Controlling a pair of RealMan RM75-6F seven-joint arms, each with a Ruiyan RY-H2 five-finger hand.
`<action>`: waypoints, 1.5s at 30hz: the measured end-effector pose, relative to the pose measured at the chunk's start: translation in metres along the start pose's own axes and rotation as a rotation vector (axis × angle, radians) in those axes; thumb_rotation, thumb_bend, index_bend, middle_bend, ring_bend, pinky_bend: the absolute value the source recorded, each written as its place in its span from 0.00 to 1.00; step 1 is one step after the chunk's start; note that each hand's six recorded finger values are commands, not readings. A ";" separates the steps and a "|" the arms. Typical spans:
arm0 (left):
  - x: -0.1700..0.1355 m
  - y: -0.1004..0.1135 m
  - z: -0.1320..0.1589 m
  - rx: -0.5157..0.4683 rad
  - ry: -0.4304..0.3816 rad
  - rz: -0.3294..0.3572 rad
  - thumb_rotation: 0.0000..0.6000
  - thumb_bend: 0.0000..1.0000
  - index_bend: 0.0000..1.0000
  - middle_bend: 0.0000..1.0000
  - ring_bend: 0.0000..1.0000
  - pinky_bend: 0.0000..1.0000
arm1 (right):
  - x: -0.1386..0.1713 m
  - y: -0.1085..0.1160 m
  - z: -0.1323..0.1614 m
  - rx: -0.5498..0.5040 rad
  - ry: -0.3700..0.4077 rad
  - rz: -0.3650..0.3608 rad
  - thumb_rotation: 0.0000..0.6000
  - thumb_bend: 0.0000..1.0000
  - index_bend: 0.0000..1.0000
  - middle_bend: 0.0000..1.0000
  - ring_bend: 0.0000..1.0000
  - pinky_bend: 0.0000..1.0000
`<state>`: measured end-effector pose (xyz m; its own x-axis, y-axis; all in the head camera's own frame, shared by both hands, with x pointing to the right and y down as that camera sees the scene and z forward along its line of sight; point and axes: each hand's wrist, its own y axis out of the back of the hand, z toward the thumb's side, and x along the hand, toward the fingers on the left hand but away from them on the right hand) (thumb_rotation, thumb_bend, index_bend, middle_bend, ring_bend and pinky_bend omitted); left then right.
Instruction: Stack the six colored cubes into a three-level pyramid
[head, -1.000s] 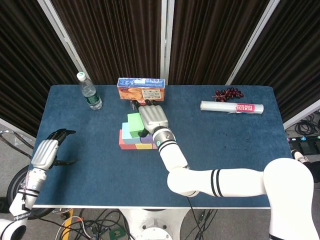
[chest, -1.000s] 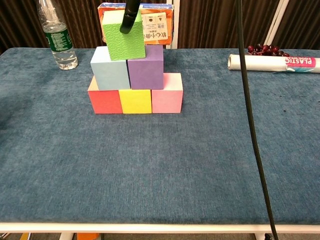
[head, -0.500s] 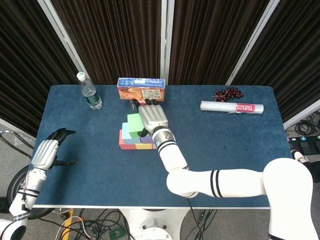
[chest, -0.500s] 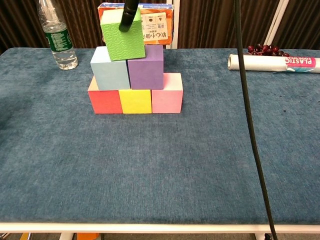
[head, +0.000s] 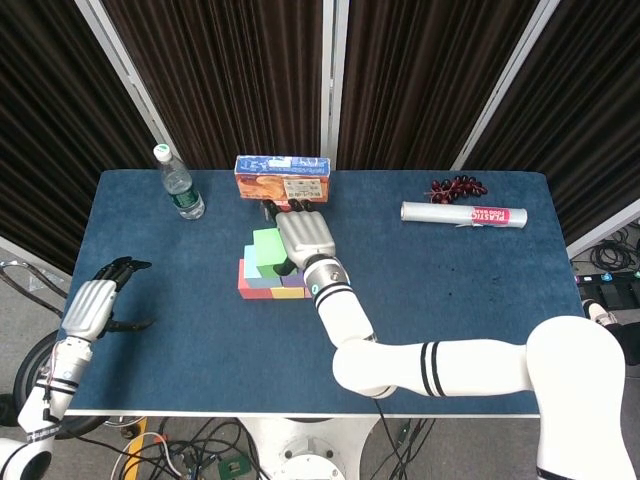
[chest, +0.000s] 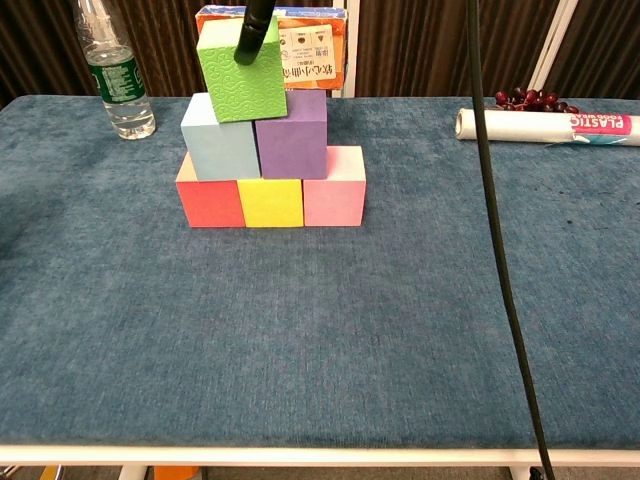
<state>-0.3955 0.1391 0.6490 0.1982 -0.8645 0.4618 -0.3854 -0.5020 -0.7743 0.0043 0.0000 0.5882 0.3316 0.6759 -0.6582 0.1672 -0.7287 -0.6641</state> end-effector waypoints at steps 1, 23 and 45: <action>0.000 0.000 0.000 0.000 0.000 0.000 1.00 0.08 0.19 0.18 0.09 0.16 | 0.000 0.000 0.000 0.000 0.000 -0.001 1.00 0.15 0.00 0.33 0.01 0.00; 0.001 0.001 0.000 -0.002 -0.005 0.004 1.00 0.08 0.19 0.17 0.09 0.16 | 0.008 0.005 -0.003 -0.022 0.018 -0.002 1.00 0.13 0.00 0.02 0.00 0.00; -0.044 0.037 -0.039 0.218 0.130 0.176 1.00 0.08 0.19 0.17 0.09 0.15 | 0.122 0.038 -0.192 0.018 0.054 -0.333 1.00 0.18 0.00 0.08 0.00 0.00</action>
<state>-0.4537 0.1594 0.6169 0.0229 -0.9354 0.3529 -0.1980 -0.3502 -0.9155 0.2299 0.0339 0.5508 0.3104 0.8693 -0.3846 0.2586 -0.4666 -0.8458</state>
